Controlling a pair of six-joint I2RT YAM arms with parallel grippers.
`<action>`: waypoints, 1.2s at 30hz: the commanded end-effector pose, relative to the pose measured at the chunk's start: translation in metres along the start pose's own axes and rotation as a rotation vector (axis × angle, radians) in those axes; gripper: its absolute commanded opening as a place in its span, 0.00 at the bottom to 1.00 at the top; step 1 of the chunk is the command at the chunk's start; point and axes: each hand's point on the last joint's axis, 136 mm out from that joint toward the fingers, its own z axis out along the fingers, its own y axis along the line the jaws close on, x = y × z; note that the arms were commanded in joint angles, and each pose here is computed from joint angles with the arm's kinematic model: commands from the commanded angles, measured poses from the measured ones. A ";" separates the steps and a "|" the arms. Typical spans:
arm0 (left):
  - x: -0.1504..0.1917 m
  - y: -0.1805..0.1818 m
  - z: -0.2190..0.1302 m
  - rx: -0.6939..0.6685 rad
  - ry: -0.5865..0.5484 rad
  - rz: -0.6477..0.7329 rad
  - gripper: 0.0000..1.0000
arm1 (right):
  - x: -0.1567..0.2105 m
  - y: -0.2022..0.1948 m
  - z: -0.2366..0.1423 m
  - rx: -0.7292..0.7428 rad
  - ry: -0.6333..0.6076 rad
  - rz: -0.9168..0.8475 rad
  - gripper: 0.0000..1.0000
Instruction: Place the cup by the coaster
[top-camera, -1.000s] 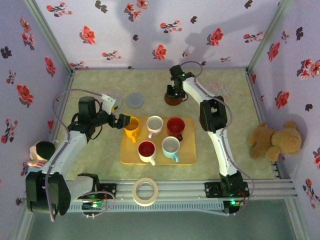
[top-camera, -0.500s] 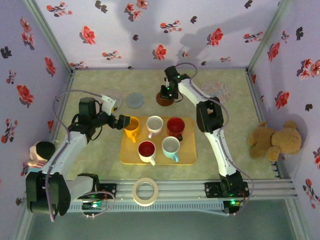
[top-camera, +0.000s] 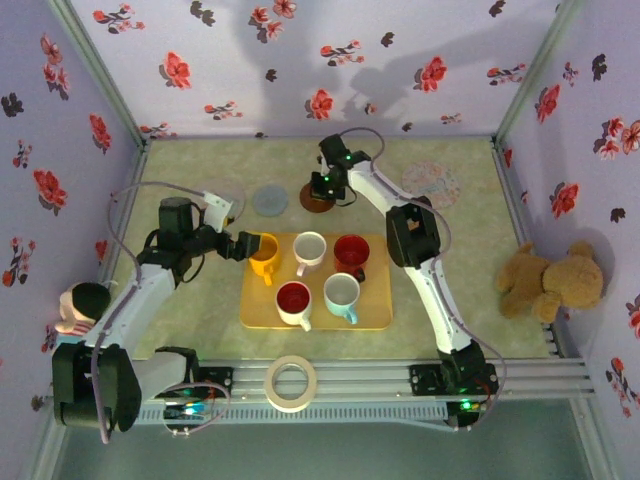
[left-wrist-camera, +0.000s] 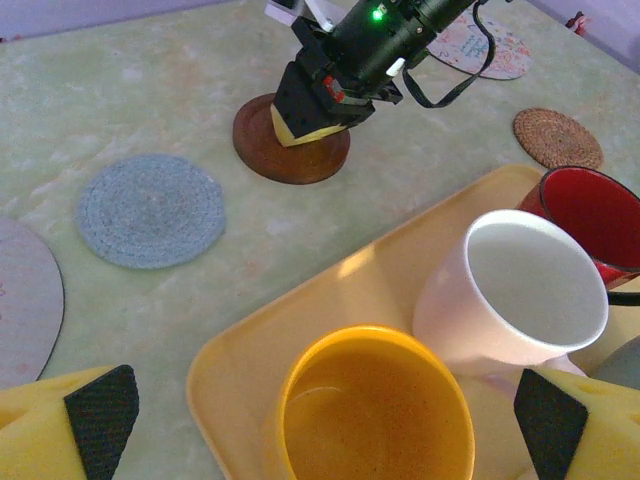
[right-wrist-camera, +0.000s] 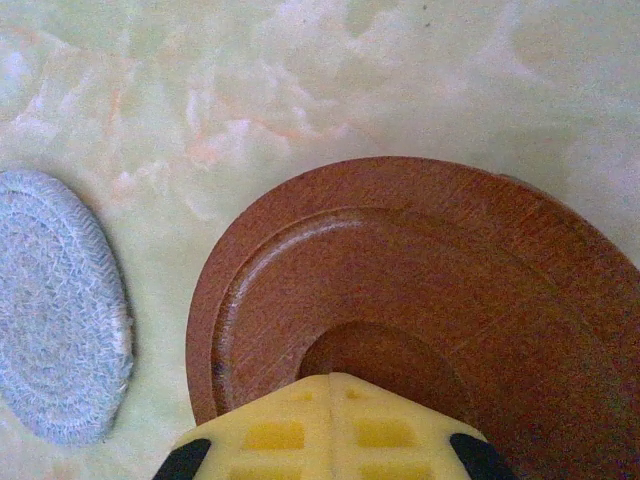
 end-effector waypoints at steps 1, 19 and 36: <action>-0.004 0.000 0.000 -0.006 -0.020 0.028 1.00 | 0.035 -0.010 0.029 0.039 0.111 0.024 0.00; -0.004 -0.002 -0.002 -0.004 -0.016 0.032 1.00 | 0.047 -0.009 0.023 0.086 0.136 -0.013 0.00; -0.007 -0.001 0.000 -0.001 -0.022 0.034 1.00 | 0.048 -0.008 0.012 0.095 0.139 -0.020 0.02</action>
